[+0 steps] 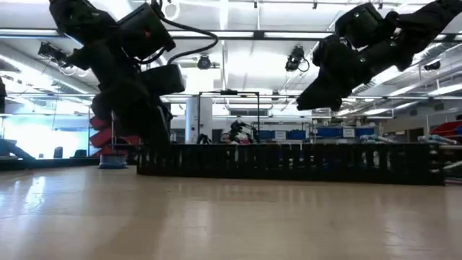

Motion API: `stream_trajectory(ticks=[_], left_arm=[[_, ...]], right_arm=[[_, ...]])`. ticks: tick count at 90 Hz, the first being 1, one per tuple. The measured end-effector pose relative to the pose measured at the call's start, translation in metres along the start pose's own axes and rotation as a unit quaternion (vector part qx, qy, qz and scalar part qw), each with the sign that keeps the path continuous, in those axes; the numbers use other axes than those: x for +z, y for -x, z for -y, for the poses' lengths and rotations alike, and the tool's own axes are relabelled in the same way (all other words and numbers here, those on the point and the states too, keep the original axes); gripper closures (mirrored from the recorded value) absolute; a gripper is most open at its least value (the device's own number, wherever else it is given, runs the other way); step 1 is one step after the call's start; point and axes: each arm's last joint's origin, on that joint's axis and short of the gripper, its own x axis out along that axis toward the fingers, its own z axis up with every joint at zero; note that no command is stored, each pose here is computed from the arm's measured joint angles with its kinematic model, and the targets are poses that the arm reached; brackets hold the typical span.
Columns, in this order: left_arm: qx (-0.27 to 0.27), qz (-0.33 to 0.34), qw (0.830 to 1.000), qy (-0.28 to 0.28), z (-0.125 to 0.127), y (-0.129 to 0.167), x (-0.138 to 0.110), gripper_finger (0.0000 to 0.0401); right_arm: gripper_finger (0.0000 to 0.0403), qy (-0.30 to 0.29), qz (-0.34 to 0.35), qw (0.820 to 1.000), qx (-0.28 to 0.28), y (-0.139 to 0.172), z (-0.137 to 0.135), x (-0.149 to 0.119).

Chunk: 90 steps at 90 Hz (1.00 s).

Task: Ziptie cables
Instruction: Close the black cable duct cover

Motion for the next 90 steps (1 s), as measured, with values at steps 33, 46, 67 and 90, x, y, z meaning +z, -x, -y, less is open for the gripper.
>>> stream_trajectory(ticks=[33,46,67,90], left_arm=[[-0.102,-0.050,0.988,0.107,0.011,0.002,-0.006,0.0397],[-0.133,-0.114,0.980,0.091,0.020,0.005,-0.016,0.0398],[-0.161,-0.147,0.972,0.087,0.029,0.012,-0.024,0.0397],[-0.108,-0.110,0.980,0.127,0.020,0.011,-0.008,0.0307]], right_arm=[[0.0244,0.033,-0.051,0.998,0.028,0.001,0.000,-0.010],[0.0244,0.040,-0.115,0.993,0.000,0.003,0.003,-0.022],[0.0242,0.041,-0.166,0.983,-0.068,0.007,0.011,-0.032],[0.0191,0.067,-0.215,0.968,-0.112,0.013,0.026,-0.039]])
